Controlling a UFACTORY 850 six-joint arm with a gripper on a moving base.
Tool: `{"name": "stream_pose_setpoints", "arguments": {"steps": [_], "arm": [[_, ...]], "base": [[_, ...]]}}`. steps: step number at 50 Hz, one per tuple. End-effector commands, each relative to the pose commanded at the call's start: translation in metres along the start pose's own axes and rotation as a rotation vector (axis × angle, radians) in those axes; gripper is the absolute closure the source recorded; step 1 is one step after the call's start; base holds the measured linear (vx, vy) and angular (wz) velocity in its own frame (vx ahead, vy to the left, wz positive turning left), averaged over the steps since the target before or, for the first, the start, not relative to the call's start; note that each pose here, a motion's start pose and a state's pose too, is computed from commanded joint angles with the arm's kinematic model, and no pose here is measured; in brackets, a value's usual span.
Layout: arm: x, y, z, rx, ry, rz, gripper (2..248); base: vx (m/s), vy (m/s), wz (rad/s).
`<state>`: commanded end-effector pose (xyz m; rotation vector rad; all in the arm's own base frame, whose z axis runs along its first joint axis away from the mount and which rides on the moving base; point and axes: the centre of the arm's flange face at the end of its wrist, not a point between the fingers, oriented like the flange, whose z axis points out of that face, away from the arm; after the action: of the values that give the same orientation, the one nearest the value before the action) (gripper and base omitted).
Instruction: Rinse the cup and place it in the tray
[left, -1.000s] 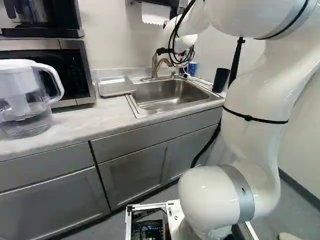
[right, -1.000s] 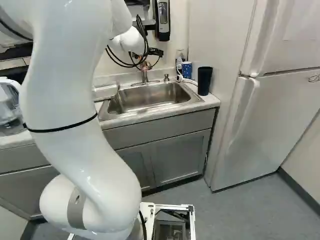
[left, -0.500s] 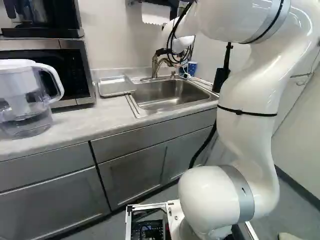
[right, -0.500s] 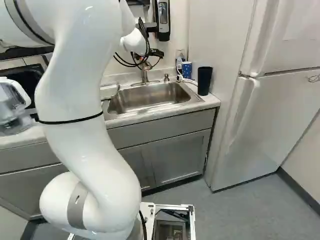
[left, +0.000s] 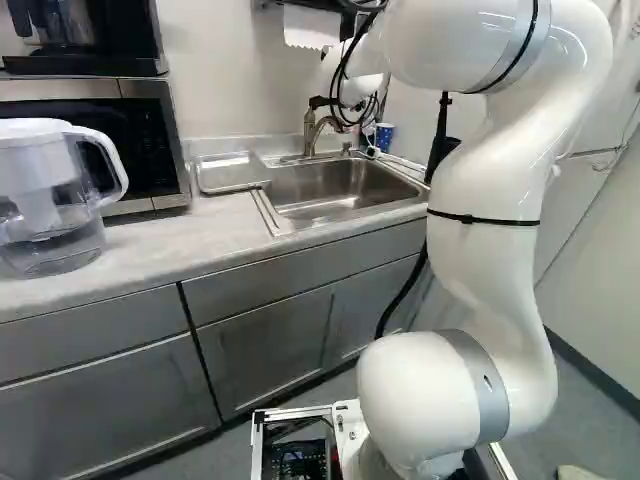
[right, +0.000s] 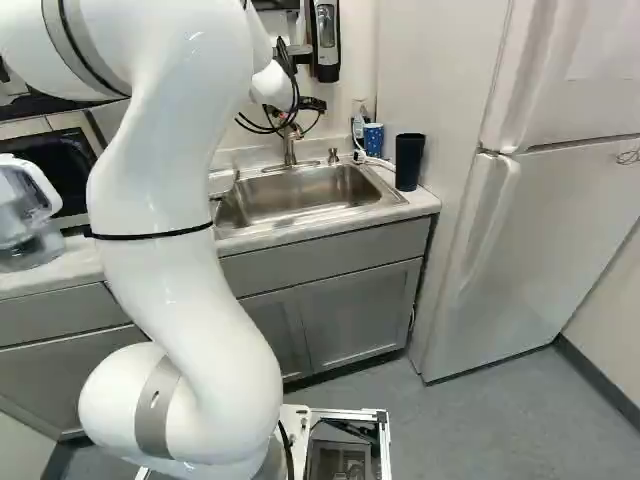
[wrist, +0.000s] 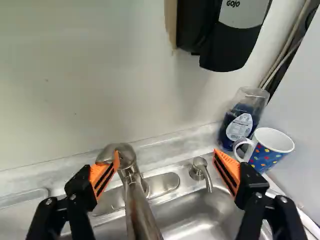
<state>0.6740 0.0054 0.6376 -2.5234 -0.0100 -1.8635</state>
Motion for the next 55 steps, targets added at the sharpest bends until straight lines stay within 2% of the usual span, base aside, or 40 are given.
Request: {"name": "stream_pose_setpoints", "arguments": {"steps": [28,40,55], "arm": [[0.012,0.000,0.002,0.000,0.128,0.000,3],[0.011,0.000,-0.001,0.000,0.127,0.000,3],[0.008,0.001,-0.020,-0.002,0.119,0.001,3]], "base": [[0.000,0.000,0.000],[0.000,0.000,0.000],[0.000,0.000,0.000]]}}
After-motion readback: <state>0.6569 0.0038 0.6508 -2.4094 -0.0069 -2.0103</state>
